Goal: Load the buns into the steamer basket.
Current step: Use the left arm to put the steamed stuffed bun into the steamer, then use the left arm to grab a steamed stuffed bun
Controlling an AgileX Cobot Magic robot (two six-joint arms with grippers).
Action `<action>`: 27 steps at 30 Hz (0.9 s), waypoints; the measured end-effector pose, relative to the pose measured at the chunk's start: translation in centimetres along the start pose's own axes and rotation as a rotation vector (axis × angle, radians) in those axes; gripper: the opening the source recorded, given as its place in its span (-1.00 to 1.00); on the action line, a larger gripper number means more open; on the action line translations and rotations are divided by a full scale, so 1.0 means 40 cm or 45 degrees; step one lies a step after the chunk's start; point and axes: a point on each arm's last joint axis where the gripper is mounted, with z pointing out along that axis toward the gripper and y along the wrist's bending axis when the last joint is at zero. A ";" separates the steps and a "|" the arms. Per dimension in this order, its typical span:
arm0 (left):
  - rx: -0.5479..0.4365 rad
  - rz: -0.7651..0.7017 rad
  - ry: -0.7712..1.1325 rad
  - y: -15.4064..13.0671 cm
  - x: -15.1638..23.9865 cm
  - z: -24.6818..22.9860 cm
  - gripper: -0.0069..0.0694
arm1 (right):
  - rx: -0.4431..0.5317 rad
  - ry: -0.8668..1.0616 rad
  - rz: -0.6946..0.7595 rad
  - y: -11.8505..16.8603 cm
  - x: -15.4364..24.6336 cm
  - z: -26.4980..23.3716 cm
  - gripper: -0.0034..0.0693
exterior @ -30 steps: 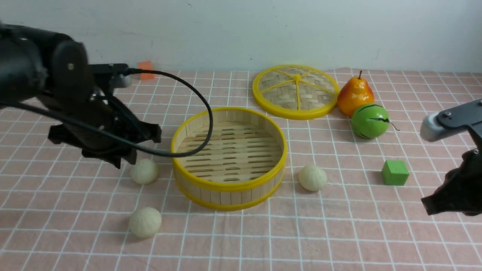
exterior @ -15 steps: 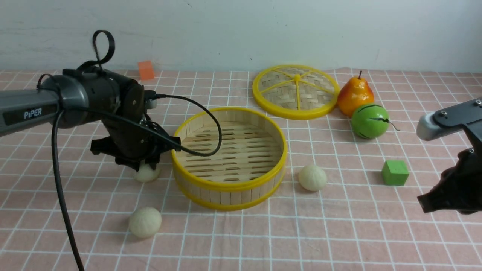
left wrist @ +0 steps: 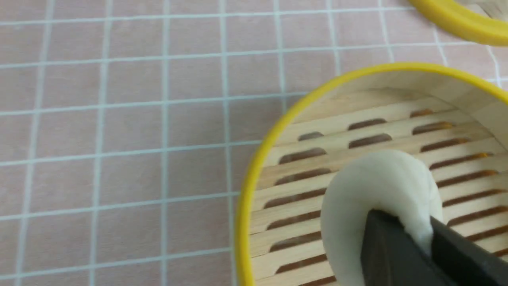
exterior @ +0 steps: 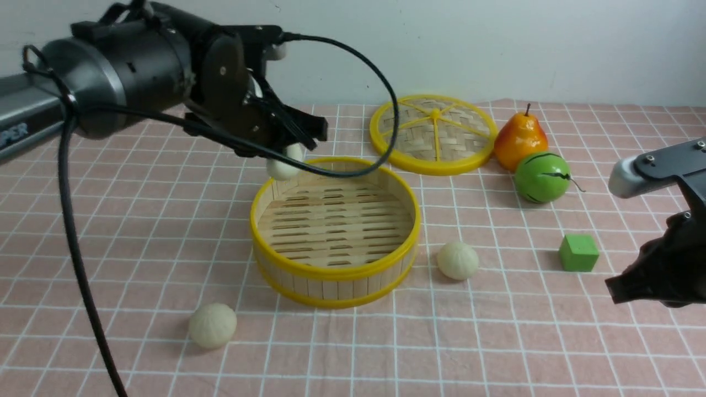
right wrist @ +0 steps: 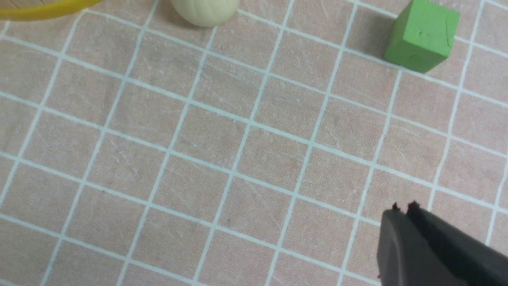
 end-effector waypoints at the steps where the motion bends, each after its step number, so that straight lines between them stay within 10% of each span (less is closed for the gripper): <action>1: -0.003 0.011 0.030 -0.005 0.014 0.034 -0.70 | -0.005 0.000 0.005 0.001 0.000 0.000 -0.85; 11: -0.027 -0.026 0.108 -0.003 0.044 0.081 0.22 | -0.030 -0.011 0.037 0.005 -0.002 0.000 -0.82; 20: -0.102 -0.021 0.020 0.049 0.040 -0.270 0.18 | -0.036 -0.010 0.044 0.006 -0.002 0.001 -0.81; 27: -0.139 -0.168 0.203 0.104 0.273 -0.192 0.12 | -0.082 -0.001 0.095 0.015 -0.001 0.000 -0.79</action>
